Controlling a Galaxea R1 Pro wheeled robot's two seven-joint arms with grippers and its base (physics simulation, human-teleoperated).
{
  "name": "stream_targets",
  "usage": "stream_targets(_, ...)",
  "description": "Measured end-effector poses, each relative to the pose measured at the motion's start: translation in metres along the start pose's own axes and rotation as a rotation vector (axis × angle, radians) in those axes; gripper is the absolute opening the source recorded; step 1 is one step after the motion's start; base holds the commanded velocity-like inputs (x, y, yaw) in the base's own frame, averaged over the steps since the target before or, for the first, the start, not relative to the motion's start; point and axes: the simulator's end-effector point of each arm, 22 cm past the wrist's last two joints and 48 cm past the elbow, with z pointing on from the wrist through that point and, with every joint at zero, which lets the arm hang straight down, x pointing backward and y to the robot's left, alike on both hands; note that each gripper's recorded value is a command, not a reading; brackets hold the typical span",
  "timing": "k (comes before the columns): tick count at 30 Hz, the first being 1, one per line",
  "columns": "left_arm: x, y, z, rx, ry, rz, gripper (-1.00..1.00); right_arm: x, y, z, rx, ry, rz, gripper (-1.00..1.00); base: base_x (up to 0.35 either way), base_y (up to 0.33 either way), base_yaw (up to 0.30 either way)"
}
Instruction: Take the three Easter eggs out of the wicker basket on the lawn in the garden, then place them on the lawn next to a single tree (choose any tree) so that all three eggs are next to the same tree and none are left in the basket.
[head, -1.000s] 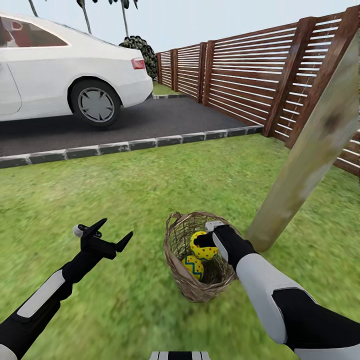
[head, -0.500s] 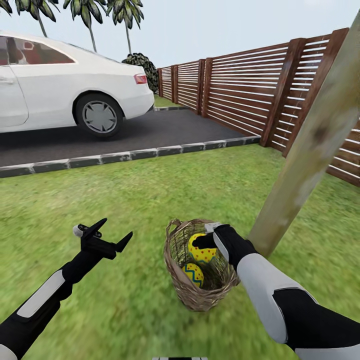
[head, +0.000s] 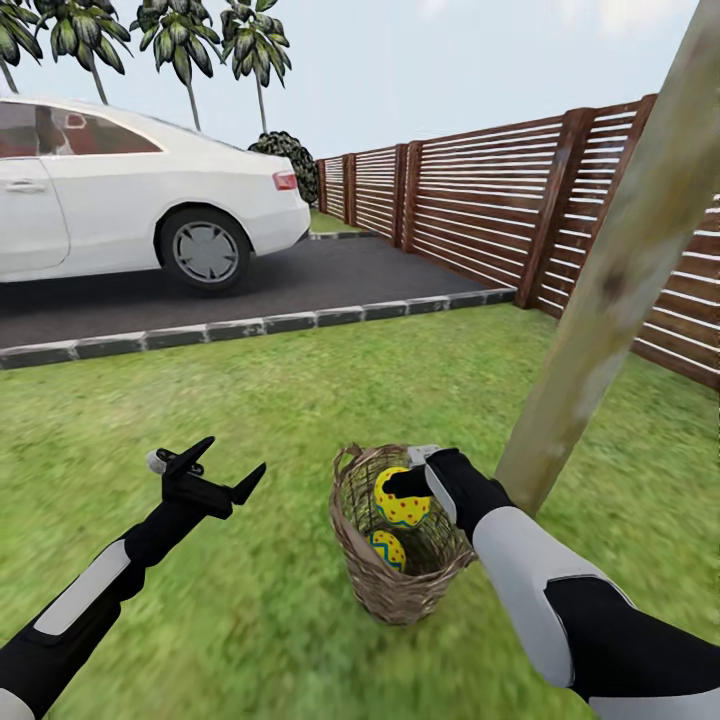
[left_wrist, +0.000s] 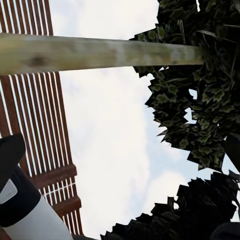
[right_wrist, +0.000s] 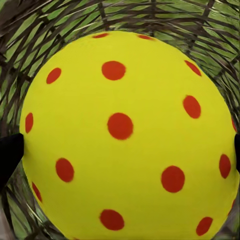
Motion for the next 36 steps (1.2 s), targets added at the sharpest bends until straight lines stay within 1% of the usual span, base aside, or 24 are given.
stream_targets(3, -0.001, -0.005, 0.005, 0.0, -0.001, 0.0, 1.0, -0.005, -0.001, -0.005, 0.002, 0.0, 0.0, -1.0, -0.029, 0.0, 0.0)
stream_targets(8, -0.003, -0.014, 0.012, 0.0, 0.0, 0.0, 1.0, -0.013, -0.001, -0.013, 0.003, 0.001, 0.001, -1.0, -0.188, 0.0, 0.0)
stream_targets(10, -0.005, -0.017, 0.015, -0.001, -0.002, -0.001, 1.0, -0.017, -0.002, -0.016, 0.003, 0.0, 0.001, -1.0, -0.028, 0.0, 0.0)
stream_targets(13, -0.011, -0.015, 0.013, -0.016, -0.023, -0.009, 1.0, -0.023, 0.001, -0.021, -0.005, -0.001, 0.002, -1.0, -0.005, 0.0, 0.0)
stream_targets(21, -0.015, -0.027, 0.024, -0.017, -0.029, -0.011, 1.0, -0.037, 0.0, -0.034, -0.007, -0.003, 0.006, -1.0, 0.0, 0.0, 0.0)
stream_targets(22, -0.016, -0.029, 0.026, -0.017, -0.029, -0.011, 1.0, -0.036, 0.0, -0.036, -0.007, 0.01, 0.008, -1.0, -0.087, 0.0, 0.0)
stream_targets(23, -0.016, -0.031, 0.027, -0.017, -0.029, -0.011, 1.0, -0.028, 0.001, -0.038, -0.008, 0.054, 0.015, -1.0, -0.231, 0.0, 0.0)
stream_targets(24, -0.016, -0.032, 0.029, -0.017, -0.028, -0.011, 1.0, -0.027, 0.004, -0.042, -0.021, 0.082, 0.021, -1.0, -0.284, 0.0, 0.0)
stream_targets(26, -0.017, -0.036, 0.032, -0.017, -0.028, -0.011, 1.0, -0.043, 0.02, -0.054, -0.09, 0.066, 0.02, -1.0, -0.137, 0.0, 0.0)
stream_targets(28, -0.018, -0.039, 0.034, -0.018, -0.029, -0.011, 1.0, -0.058, 0.027, -0.064, -0.123, 0.043, 0.018, -1.0, -0.023, 0.0, 0.0)
stream_targets(32, -0.019, -0.046, 0.04, -0.018, -0.029, -0.011, 1.0, -0.067, 0.028, -0.072, -0.129, 0.036, 0.019, -1.0, -0.003, 0.0, 0.0)
stream_targets(35, -0.02, -0.051, 0.044, -0.018, -0.029, -0.011, 1.0, -0.086, 0.024, -0.083, -0.123, 0.001, 0.015, -1.0, 0.0, 0.0, 0.0)
stream_targets(36, -0.021, -0.052, 0.046, -0.018, -0.029, -0.011, 1.0, -0.091, 0.023, -0.088, -0.122, 0.001, 0.016, -1.0, 0.0, 0.0, 0.0)
